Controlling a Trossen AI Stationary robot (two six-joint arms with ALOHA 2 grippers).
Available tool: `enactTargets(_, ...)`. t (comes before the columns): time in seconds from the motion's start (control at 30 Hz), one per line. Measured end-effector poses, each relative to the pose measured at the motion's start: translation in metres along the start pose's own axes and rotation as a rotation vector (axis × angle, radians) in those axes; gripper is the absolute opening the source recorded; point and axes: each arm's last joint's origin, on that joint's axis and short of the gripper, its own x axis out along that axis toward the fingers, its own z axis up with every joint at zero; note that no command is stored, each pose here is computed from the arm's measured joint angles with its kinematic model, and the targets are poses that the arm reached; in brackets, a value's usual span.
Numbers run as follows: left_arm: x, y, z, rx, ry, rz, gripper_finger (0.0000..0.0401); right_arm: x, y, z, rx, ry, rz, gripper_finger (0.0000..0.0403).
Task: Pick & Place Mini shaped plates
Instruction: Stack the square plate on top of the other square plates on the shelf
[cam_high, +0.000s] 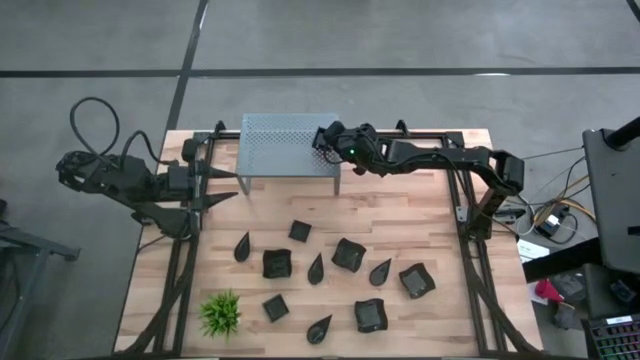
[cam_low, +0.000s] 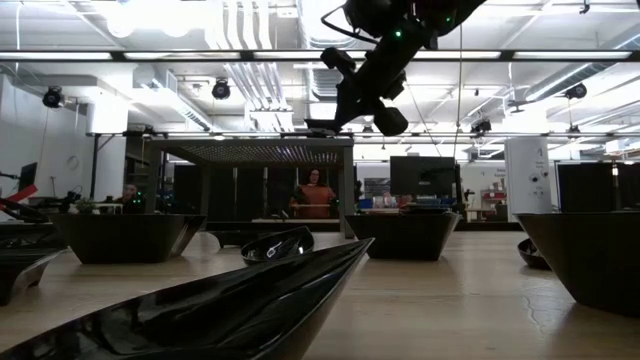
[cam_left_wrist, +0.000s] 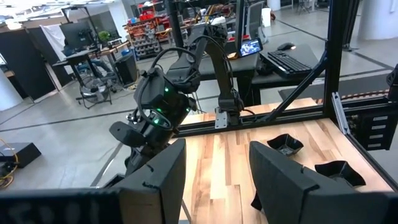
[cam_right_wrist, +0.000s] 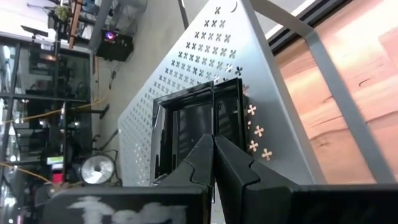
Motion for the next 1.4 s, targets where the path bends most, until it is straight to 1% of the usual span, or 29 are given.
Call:
enactTargets(0.1,0.000,0.000,0.000,-0.001,0.000,0.000,0.0174,0.001,0.000,0.001,-0.021,0.000,-0.001,0.0008)
enactTargets(0.3,0.000,0.000,0.000,0.000,0.002,0.000,0.0174,0.002,0.000,0.003,-0.017,-0.003,-0.003,0.0008)
enactTargets(0.6,0.000,0.000,0.000,0.001,0.003,-0.001,0.0174,0.004,-0.002,0.005,-0.032,0.031,-0.012,0.0012)
enactTargets(0.73,0.000,0.000,0.000,0.001,0.003,0.000,0.0174,0.005,-0.001,0.006,-0.043,0.053,-0.014,0.0035)
enactTargets(0.93,0.000,0.000,0.000,0.001,0.003,-0.001,0.0174,0.006,-0.001,0.008,-0.042,0.054,-0.006,0.0090)
enactTargets(1.1,0.000,0.000,0.000,0.000,0.003,0.000,0.0174,0.006,0.004,0.007,-0.089,0.053,0.045,0.0128)
enactTargets(1.23,0.000,0.000,0.000,-0.004,0.003,0.000,0.0174,0.005,0.009,0.008,-0.111,0.008,0.089,0.0141)
enactTargets(1.3,0.000,0.000,0.000,-0.013,0.003,0.000,0.0174,0.005,0.009,0.009,-0.117,-0.009,0.088,0.0143)
enactTargets(1.4,0.000,0.000,0.000,-0.024,0.003,-0.001,0.0174,0.006,0.008,0.009,-0.129,0.003,0.077,0.0144)
